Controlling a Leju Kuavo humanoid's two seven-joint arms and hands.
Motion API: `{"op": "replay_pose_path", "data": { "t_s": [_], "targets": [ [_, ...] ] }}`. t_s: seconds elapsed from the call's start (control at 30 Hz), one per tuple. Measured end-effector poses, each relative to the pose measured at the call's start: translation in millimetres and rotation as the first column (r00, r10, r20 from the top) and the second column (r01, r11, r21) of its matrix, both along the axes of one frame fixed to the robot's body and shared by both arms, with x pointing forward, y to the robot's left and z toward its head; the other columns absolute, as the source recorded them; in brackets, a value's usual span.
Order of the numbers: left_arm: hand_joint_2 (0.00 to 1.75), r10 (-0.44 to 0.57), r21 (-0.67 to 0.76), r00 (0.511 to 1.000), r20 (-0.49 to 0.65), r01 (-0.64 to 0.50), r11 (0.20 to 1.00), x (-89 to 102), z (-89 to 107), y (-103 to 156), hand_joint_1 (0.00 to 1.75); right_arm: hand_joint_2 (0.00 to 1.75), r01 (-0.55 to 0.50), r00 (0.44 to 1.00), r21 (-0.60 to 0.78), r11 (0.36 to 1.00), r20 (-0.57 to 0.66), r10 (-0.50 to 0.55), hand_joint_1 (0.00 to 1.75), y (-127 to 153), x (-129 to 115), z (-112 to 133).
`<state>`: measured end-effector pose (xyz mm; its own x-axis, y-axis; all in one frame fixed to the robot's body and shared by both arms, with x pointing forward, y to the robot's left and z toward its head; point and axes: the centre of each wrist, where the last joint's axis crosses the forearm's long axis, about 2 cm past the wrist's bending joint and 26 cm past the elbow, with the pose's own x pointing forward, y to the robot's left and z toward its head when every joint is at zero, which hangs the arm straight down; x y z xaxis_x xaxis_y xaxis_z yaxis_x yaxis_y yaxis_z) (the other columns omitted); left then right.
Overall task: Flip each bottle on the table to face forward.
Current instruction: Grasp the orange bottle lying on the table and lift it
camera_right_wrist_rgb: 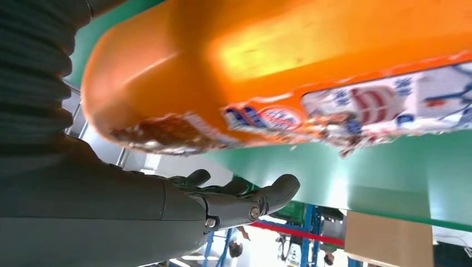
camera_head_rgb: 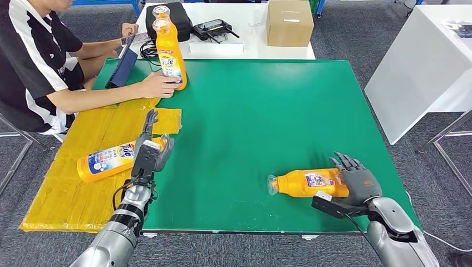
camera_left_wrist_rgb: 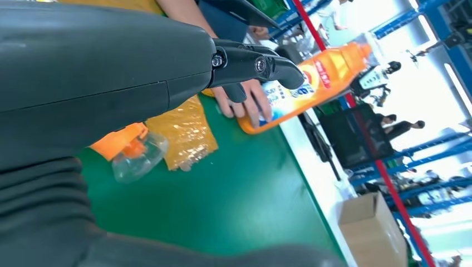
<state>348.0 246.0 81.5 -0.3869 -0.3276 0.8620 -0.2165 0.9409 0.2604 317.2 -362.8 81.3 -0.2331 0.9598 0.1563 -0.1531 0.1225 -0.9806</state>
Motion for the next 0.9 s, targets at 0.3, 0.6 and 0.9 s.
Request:
{"op": "replay_pose_path", "data": {
  "t_s": [0.3, 0.6, 0.9],
  "targets": [
    [1.75, -0.06, -0.019, 0.996, 0.069, 0.061, 0.998, 0.9, 16.3, -19.4, 0.0, 1.75, -0.015, 0.999, 0.034, 0.999, -0.049, 0.016, 0.0, 40.6, 33.7, -4.6],
    [1.75, -0.098, -0.049, 0.991, 0.088, 0.103, 0.994, 2.3, 22.3, -29.7, 0.0, 1.75, -0.068, 0.981, 0.035, 0.997, -0.181, 0.073, 1.75, 44.1, 57.1, -1.2],
    [1.75, -0.113, -0.07, 0.99, 0.089, 0.119, 0.99, 2.3, 23.1, -32.1, 0.0, 1.75, -0.056, 0.983, 0.049, 0.997, -0.17, 0.064, 1.75, 59.3, 65.3, 1.2]
  ]
}}
